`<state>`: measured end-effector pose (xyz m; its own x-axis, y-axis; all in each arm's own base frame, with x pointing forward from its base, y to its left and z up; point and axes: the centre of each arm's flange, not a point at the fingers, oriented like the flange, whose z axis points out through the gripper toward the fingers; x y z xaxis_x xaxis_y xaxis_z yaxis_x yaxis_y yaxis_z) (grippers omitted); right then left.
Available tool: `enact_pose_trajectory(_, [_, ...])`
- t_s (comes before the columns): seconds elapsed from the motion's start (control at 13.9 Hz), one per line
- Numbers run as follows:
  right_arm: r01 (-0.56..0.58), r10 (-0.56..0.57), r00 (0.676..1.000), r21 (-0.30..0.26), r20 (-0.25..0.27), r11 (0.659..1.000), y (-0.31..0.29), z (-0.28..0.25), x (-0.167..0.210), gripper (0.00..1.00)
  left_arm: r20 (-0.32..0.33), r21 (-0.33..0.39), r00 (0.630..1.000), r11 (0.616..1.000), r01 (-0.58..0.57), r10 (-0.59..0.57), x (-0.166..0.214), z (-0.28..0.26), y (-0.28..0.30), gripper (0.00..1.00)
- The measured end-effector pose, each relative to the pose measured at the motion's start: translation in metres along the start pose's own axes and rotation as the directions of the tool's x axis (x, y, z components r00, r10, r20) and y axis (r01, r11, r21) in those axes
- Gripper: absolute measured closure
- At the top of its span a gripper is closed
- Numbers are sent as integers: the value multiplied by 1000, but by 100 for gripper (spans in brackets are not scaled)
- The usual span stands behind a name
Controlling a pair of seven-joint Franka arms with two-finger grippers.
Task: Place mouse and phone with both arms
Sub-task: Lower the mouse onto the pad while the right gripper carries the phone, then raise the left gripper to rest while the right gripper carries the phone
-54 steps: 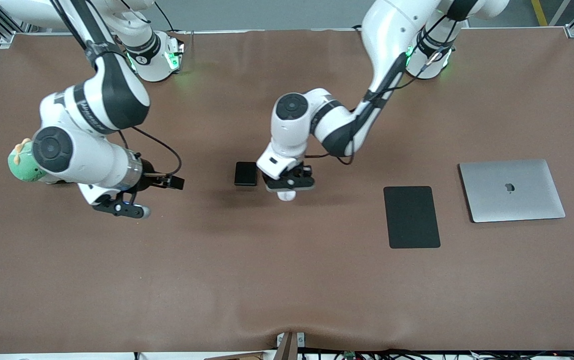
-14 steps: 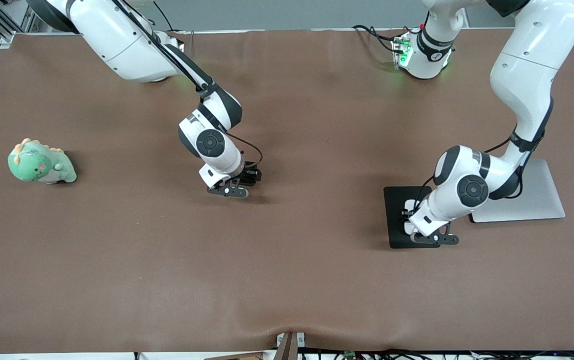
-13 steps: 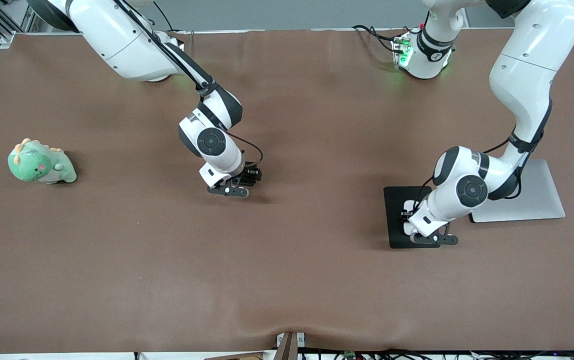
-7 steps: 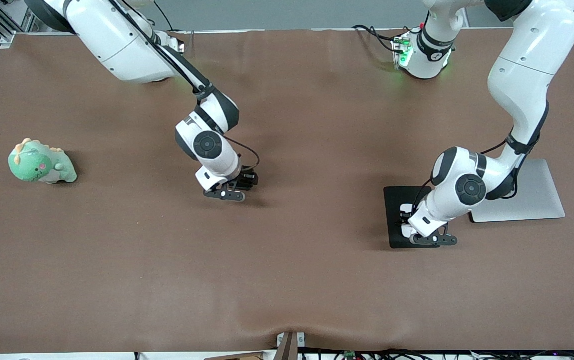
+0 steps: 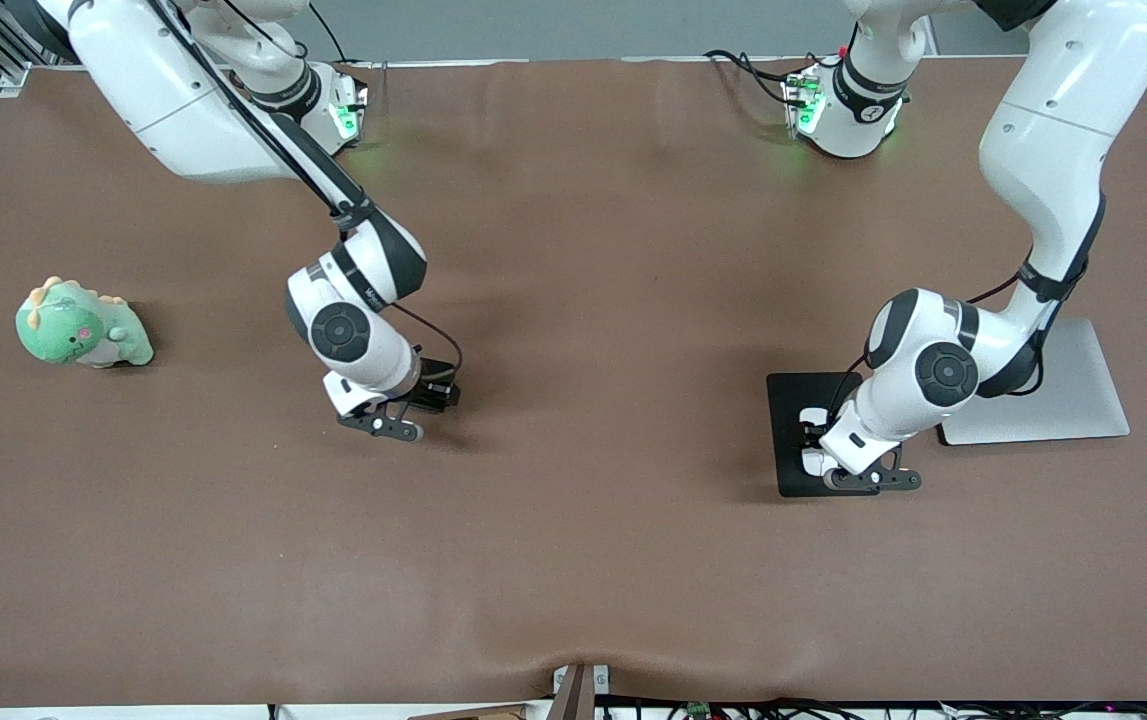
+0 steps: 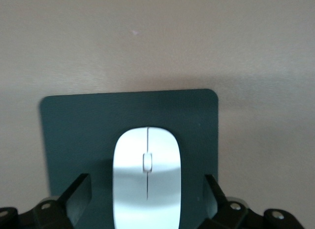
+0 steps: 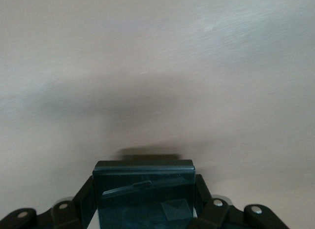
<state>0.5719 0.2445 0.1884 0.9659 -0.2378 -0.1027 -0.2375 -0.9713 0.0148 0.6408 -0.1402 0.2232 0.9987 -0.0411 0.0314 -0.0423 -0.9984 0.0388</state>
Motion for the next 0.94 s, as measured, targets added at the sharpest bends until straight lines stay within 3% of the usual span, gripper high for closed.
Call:
enact_pose_trajectory(0.22, [40, -38, 998, -48, 46, 998, 48, -13, 23, 20, 14, 64, 1000, 998, 6, -7, 5, -70, 2, 0])
enact_pose_trajectory(0.43, [91, -87, 994, -51, 71, 995, 98, -16, 41, 20, 35, 116, 999, 993, 14, -19, 7, -130, 1, 0])
enact_pose_trajectory(0.94, [220, -214, 969, -41, 119, 975, 206, -19, 64, 20, 62, 108, 996, 992, 60, -67, -1, -219, -2, 0])
